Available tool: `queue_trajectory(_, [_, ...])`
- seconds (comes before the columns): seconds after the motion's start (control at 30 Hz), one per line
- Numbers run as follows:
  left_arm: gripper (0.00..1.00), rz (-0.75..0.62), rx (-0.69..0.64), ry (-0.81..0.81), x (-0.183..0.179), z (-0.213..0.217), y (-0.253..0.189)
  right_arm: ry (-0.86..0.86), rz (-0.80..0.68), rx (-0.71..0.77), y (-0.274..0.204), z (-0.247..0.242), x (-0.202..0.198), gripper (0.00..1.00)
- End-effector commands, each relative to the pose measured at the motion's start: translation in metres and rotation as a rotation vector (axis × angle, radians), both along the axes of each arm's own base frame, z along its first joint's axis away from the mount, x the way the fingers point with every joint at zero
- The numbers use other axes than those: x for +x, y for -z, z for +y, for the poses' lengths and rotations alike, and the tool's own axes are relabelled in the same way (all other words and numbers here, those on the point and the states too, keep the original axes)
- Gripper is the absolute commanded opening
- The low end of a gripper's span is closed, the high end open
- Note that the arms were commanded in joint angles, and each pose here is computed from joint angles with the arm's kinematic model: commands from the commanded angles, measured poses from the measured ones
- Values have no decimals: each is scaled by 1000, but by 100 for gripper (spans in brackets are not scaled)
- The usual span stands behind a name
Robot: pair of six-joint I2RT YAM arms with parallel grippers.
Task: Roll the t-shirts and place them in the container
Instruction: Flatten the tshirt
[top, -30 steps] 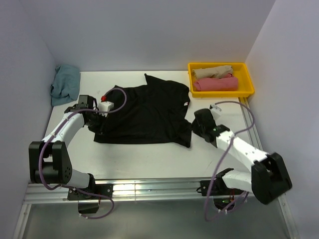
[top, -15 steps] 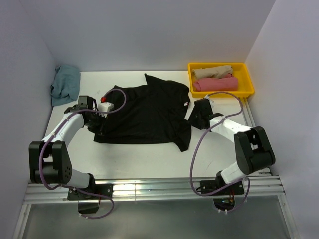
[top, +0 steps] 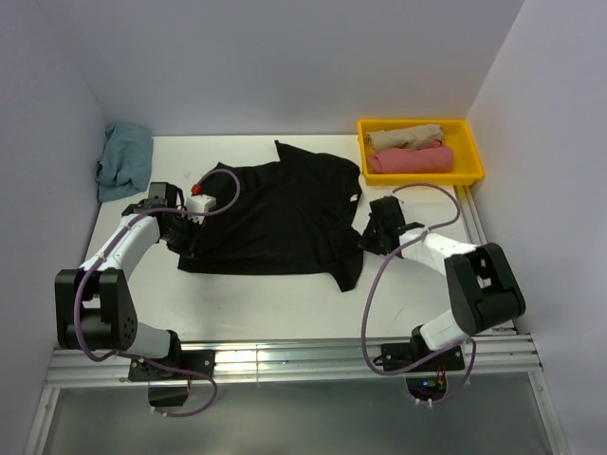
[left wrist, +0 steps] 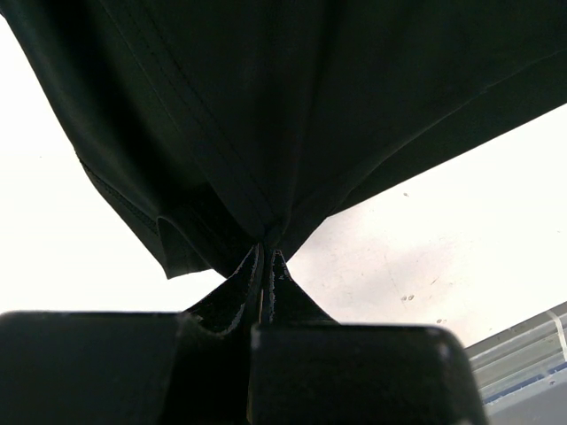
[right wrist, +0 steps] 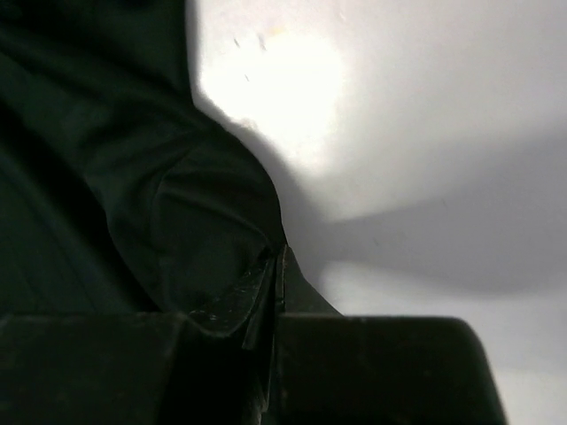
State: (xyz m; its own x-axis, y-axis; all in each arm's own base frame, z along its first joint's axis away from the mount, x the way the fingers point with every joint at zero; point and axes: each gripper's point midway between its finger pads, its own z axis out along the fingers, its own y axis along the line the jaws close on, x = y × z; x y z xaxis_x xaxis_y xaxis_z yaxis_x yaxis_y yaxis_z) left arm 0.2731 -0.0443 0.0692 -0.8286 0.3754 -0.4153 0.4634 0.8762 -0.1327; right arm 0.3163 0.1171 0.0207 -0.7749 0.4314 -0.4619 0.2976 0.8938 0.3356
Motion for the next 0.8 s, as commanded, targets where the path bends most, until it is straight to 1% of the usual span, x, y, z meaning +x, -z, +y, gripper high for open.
queue_trajectory(0.0, [0, -35, -1, 17, 7, 1, -11, 34, -56, -10, -19, -12, -11, 0])
queue_trajectory(0.07, [0, -38, 1, 16, 8, 1, -13, 40, -35, -8, -16, -16, -25, 0])
queue_trajectory(0.13, [0, -37, 4, 16, 8, 1, -15, 52, -42, 22, -22, -15, -35, 0])
queue_trajectory(0.17, [0, -37, 11, 14, 8, 3, -15, 47, -20, 42, -22, -13, -44, 0])
queue_trajectory(0.2, [0, -40, 13, 12, 10, 3, -16, 49, -44, 63, -30, -12, -48, 0])
queue_trajectory(0.27, [0, -37, 14, 13, 9, 4, -16, 78, -13, 80, -21, -16, -68, 0])
queue_trajectory(0.3, [0, -39, 13, 11, 9, 4, -17, 84, -27, 92, -23, -18, -77, 0])
queue_trajectory(0.37, [0, -33, 12, 10, 9, 4, -16, 116, -6, 109, -20, -22, -94, 0])
queue_trajectory(0.4, [0, -37, 10, 13, 10, 4, -17, 124, -34, 132, -23, -23, -102, 0])
queue_trajectory(0.43, [0, -32, 8, 13, 10, 3, -17, 126, -31, 171, -24, -19, -108, 0])
queue_trajectory(0.47, [0, -32, 8, 13, 11, 3, -17, 136, -11, 171, -21, -21, -119, 0])
queue_trajectory(0.5, [0, -36, 5, 14, 13, 3, -19, 150, -45, 188, -27, -23, -122, 0])
queue_trajectory(0.53, [0, -33, 4, 15, 14, 2, -19, 151, -26, 184, -25, -24, -131, 0])
queue_trajectory(0.6, [0, -37, 0, 18, 16, 2, -22, 157, -46, 200, -30, -25, -137, 4])
queue_trajectory(0.63, [0, -34, 0, 19, 16, 2, -22, 155, -31, 193, -28, -26, -144, 6])
queue_trajectory(0.67, [0, -34, 0, 19, 16, 2, -22, 151, -43, 197, -31, -26, -146, 17])
queue_trajectory(0.73, [0, -36, 3, 23, 16, 2, -22, 151, -52, 171, -32, -30, -149, 34])
queue_trajectory(0.77, [0, -35, 3, 22, 16, 2, -22, 153, -49, 155, -31, -33, -152, 52])
